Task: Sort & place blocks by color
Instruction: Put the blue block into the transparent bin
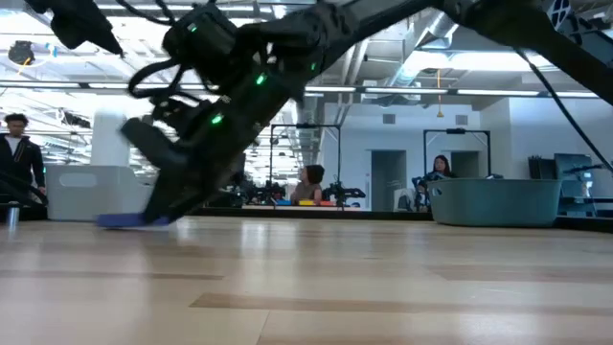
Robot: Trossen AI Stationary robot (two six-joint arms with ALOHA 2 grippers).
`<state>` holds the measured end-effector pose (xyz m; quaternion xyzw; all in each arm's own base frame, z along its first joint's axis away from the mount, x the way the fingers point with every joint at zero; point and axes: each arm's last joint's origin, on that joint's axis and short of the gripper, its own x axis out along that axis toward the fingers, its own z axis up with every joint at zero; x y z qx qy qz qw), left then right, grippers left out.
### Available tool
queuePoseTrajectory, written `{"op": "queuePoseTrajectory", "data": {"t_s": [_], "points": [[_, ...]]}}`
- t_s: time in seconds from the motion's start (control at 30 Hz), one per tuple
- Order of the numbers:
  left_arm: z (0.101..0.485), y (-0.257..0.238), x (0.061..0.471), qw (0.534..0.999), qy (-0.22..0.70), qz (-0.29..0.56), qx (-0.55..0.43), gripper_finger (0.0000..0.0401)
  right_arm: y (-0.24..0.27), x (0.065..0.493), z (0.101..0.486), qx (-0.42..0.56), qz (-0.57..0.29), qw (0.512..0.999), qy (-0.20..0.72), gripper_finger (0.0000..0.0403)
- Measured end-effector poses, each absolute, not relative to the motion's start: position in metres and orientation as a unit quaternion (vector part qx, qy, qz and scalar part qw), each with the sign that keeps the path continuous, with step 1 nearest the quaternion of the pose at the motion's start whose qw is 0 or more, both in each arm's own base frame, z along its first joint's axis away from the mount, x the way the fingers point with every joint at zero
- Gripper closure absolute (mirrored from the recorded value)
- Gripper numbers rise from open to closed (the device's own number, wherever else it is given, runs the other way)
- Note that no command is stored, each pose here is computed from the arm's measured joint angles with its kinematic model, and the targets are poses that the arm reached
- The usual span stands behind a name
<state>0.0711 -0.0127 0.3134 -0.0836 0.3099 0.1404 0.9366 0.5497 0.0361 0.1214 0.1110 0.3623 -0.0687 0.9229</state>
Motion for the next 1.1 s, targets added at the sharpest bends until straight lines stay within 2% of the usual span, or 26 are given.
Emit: {"op": "queuePoseTrajectory", "data": {"t_s": [0.17,0.37,0.53,0.8,1.1], "points": [[0.314,-0.011,0.072,0.924,0.277,0.201,-0.168,0.0159,0.027,0.535,0.165,0.028,-0.082,0.918,0.387,0.0325],[0.314,-0.010,0.075,0.891,0.229,0.270,-0.283,0.0159,0.017,0.512,0.220,-0.065,-0.054,0.907,0.412,0.0325],[0.313,-0.011,0.081,0.865,0.197,0.312,-0.339,0.0159,0.000,0.492,0.271,-0.101,-0.054,0.917,0.382,0.0325],[0.310,-0.022,0.106,0.843,0.207,0.310,-0.389,0.0159,-0.028,0.450,0.286,-0.092,-0.062,0.930,0.350,0.0325],[0.310,-0.037,0.149,0.853,0.199,0.261,-0.405,0.0159,-0.006,0.405,0.309,-0.102,-0.041,0.958,0.265,0.0325]]}}
